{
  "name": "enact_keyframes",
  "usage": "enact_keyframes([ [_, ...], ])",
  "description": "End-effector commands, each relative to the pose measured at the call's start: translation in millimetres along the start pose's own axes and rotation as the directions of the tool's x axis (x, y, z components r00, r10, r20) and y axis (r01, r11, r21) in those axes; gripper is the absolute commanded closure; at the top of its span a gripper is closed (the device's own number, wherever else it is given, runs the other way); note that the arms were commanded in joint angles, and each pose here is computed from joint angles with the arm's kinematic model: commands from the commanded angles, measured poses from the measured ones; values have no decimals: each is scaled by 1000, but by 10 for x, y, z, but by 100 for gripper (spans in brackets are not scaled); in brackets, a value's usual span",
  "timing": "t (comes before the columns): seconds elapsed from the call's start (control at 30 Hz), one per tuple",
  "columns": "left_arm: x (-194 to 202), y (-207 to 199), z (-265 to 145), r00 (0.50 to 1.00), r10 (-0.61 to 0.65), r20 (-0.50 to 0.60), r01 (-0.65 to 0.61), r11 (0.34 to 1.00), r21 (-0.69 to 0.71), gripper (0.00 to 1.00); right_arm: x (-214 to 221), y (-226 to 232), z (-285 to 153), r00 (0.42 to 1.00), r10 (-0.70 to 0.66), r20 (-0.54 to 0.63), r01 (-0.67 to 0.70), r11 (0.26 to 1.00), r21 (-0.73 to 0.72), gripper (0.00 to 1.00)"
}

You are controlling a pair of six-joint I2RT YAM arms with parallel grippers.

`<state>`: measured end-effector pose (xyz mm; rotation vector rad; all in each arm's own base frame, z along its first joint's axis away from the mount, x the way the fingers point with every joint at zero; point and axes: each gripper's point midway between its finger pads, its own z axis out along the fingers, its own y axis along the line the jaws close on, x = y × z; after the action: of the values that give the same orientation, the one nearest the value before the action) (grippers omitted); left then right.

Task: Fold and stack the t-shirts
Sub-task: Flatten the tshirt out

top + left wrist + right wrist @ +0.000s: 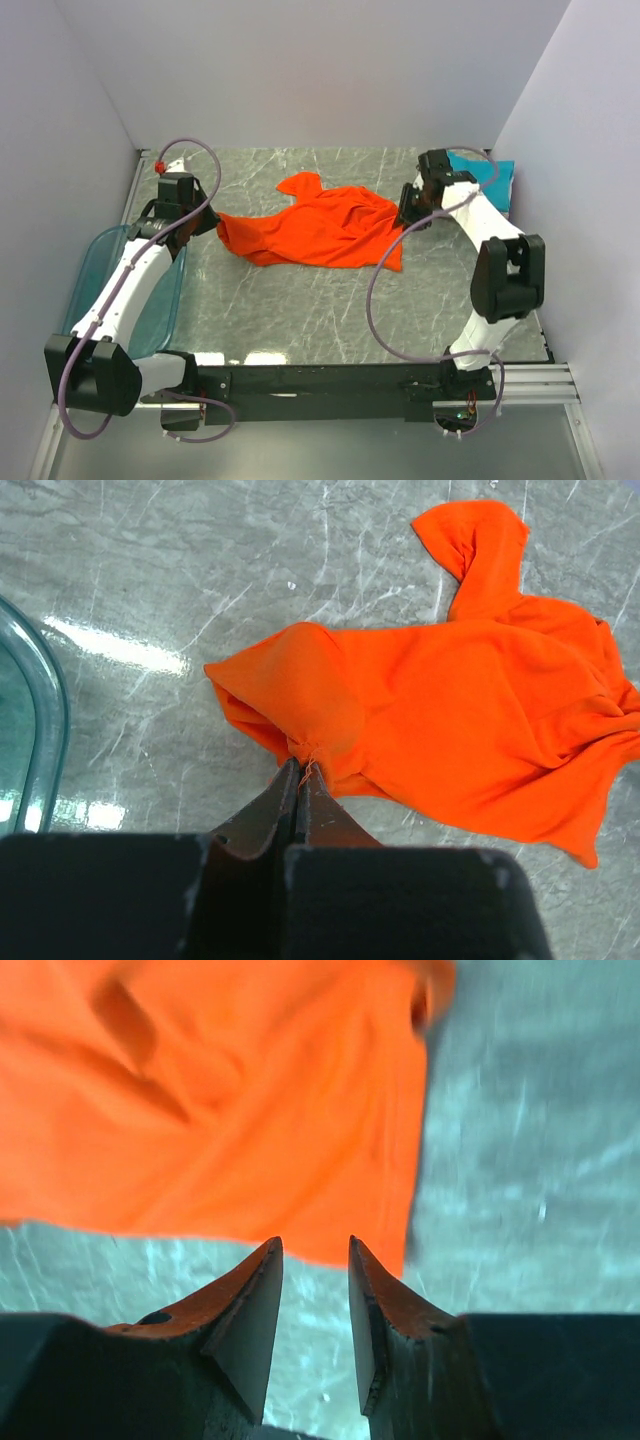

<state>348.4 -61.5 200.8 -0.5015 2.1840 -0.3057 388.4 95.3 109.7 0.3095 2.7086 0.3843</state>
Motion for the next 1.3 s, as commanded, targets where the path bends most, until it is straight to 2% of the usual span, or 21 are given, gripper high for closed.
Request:
enact_keyframes([
  [0.0,-105,-56,34,1000,-2,31,2,1000,19,100,313,-56,-13,999,-5,-48,4,1000,-10,60],
  [0.2,-128,-86,59,1000,6,26,-6,1000,24,100,756,-207,170,990,32,-137,-33,999,-9,64],
  [0.63,-125,-59,37,1000,6,29,-6,1000,14,100,917,-396,486,979,40,-200,-30,998,53,64],
  [1.17,-69,-6,3,1000,4,29,-4,1000,2,100,1173,-503,455,972,28,-233,-3,994,106,61],
  [1.27,-67,7,-4,1000,6,29,-6,1000,-1,100,1211,-473,490,968,25,-250,-2,996,94,68],
])
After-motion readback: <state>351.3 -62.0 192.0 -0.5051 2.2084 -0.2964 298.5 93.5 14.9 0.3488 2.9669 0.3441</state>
